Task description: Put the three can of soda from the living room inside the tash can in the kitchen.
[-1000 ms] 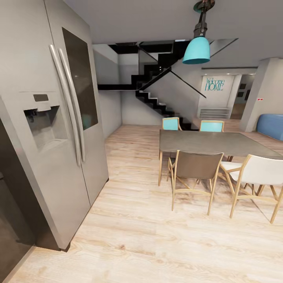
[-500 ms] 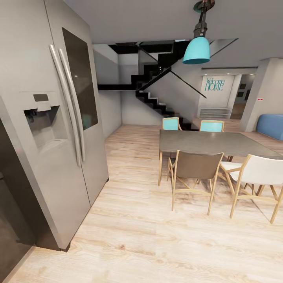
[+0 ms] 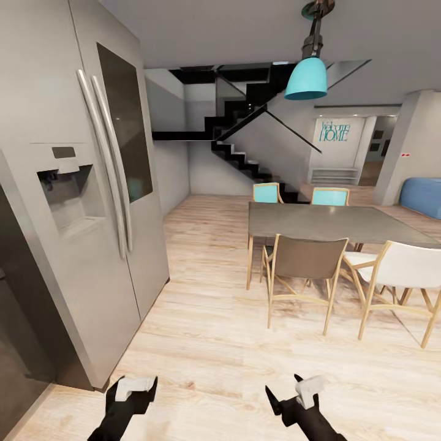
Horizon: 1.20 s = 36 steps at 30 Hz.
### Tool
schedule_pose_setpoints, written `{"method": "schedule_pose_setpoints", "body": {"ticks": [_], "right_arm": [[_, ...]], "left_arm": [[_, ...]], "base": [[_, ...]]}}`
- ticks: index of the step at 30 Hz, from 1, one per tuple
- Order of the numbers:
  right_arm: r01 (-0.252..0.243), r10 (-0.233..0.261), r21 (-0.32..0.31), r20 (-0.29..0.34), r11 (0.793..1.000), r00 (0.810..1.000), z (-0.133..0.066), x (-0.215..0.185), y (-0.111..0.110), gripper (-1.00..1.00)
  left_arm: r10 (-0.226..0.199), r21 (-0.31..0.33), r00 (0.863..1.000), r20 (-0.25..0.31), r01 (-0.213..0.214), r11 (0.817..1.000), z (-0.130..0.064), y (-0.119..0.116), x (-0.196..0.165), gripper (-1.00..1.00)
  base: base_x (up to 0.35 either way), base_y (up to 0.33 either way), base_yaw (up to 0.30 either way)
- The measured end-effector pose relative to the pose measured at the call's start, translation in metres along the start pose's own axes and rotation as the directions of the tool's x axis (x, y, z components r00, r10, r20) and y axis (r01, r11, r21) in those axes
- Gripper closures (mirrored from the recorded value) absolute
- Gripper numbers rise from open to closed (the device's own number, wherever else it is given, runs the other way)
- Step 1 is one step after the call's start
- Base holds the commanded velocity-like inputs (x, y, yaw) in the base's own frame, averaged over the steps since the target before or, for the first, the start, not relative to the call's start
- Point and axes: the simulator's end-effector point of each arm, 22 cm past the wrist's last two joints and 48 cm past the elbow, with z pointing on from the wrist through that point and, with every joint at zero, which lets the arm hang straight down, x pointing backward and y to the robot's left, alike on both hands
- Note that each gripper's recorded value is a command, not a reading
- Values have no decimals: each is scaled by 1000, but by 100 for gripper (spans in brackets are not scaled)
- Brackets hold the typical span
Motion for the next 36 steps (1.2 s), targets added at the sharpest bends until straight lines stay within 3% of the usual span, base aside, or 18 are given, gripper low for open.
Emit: {"method": "schedule_pose_setpoints", "body": {"ticks": [7, 8, 10, 12, 18, 21, 26, 36], "right_arm": [[5, -5, 14, 47, 1000, 999, -18, -14, -3, -100], [-9, 5, 61, 61, 998, 998, -26, -13, -24, -100], [-30, 22, 123, 66, 992, 998, -37, -5, -52, -100], [-54, 48, 174, 38, 983, 998, -47, 19, -74, -100], [-83, 84, 213, 5, 974, 996, -56, 44, -88, -100], [-89, 91, 223, 1, 971, 996, -57, 48, -91, -100], [-94, 98, 230, -4, 969, 995, -58, 51, -93, -100], [-98, 104, 229, -15, 968, 994, -59, 57, -91, -100]], "left_arm": [[4, 2, 988, 152, -4, 1000, -8, -1, -49, -100], [6, 0, 982, 191, -6, 1000, -18, -1, -49, -100], [12, -2, 979, 205, -12, 1000, -26, 0, -42, -100], [9, -3, 983, 183, -9, 1000, -30, 0, -24, -100], [6, -6, 989, 145, -5, 1000, -32, 1, -1, -100], [3, -7, 994, 113, -2, 1000, -32, 2, 15, -100], [-1, -9, 1000, 12, 2, 1000, -36, 2, 66, -100], [-3, -9, 1000, -22, 3, 1000, -38, 2, 83, -100]], "base": [[0, 0, 0], [0, 0, 0], [0, 0, 0], [0, 0, 0], [0, 0, 0], [0, 0, 0], [0, 0, 0], [0, 0, 0]]}}
